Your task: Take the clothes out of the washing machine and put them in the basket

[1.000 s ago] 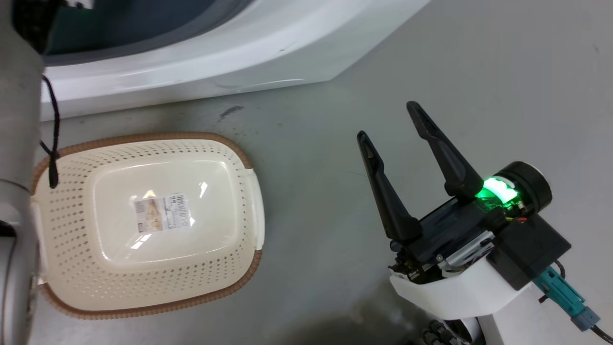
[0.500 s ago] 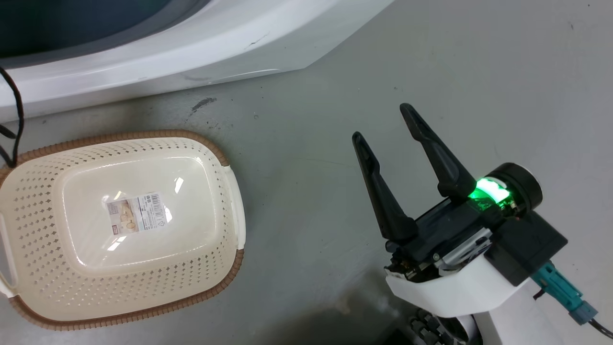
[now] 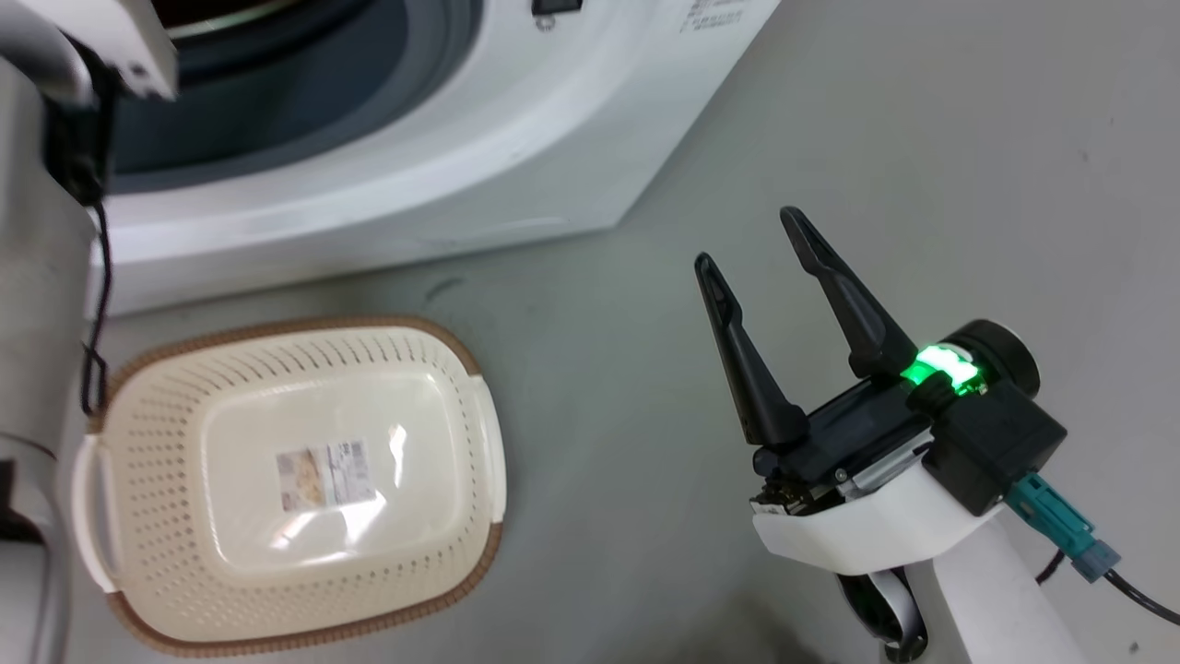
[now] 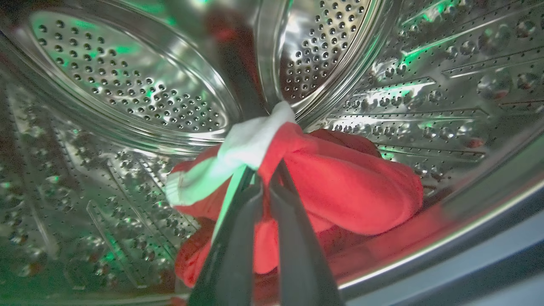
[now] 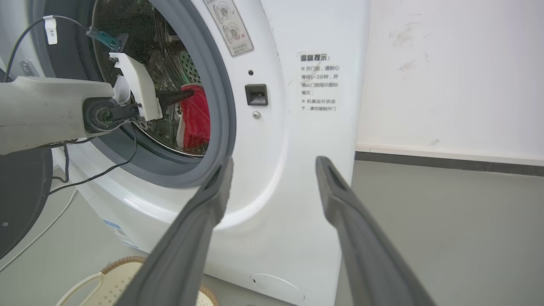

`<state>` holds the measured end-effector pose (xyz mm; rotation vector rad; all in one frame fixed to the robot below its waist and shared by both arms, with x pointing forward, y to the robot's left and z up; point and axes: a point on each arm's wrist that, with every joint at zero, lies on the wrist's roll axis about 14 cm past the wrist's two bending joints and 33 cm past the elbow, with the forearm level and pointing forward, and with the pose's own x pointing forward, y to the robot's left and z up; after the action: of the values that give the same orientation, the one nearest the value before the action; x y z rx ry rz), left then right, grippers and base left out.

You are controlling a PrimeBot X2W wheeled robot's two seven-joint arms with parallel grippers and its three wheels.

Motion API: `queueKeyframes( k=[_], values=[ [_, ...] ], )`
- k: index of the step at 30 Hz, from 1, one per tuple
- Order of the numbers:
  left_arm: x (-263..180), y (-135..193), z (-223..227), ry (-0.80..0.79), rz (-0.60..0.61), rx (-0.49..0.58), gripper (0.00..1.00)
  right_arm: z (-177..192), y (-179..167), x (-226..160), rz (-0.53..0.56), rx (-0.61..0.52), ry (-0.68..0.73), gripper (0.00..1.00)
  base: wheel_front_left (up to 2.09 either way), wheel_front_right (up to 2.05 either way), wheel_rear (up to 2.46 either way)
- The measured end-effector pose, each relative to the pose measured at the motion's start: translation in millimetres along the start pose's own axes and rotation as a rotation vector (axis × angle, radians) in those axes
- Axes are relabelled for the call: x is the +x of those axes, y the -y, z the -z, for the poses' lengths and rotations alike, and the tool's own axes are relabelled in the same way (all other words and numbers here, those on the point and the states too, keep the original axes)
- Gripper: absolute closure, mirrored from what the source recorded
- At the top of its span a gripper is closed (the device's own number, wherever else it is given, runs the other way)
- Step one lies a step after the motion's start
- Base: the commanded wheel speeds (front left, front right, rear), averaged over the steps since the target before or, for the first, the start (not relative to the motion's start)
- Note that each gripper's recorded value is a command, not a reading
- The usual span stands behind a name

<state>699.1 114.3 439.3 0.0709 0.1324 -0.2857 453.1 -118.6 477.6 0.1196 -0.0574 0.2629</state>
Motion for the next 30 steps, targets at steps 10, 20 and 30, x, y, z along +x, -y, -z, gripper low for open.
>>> queueKeyframes(
  k=[10, 20, 30],
  values=[
    [-68.9, 4.4, -50.9, 0.126, -0.035, -0.047, 1.0, -36.5, -11.2, -27.1, 0.005, -0.016, 0.061, 0.0, 0.0, 0.0, 0.0],
    [-154.5, -6.1, -86.8, 0.259, -0.109, -0.128, 1.0, -69.6, -26.8, -50.4, -0.01, -0.011, 0.131, 0.0, 0.0, 0.0, 0.0],
    [-245.2, 8.6, -108.2, 0.384, -0.128, -0.068, 1.0, -82.8, -45.0, -65.7, -0.044, 0.005, 0.153, 0.0, 0.0, 0.0, 0.0]
  ],
)
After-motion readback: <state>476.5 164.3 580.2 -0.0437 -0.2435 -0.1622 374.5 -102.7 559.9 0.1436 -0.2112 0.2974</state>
